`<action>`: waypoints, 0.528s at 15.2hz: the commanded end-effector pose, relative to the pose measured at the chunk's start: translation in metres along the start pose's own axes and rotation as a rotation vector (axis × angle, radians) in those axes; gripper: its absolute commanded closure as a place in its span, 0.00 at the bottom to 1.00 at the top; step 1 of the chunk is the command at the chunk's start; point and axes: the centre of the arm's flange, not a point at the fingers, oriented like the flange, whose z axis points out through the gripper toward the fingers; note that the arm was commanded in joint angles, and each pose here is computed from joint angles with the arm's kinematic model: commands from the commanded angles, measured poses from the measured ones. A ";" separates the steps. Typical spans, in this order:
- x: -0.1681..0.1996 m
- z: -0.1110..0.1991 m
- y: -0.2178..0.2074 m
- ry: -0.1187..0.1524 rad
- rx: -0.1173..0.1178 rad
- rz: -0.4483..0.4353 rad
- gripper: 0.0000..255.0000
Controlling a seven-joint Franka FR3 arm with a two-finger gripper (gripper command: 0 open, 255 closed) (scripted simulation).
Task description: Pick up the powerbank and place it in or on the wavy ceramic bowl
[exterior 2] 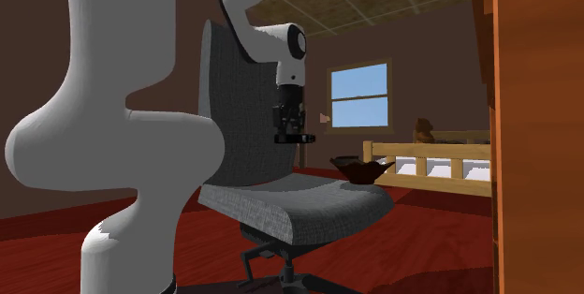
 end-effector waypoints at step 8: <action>-0.037 -0.024 0.037 0.000 0.000 0.000 1.00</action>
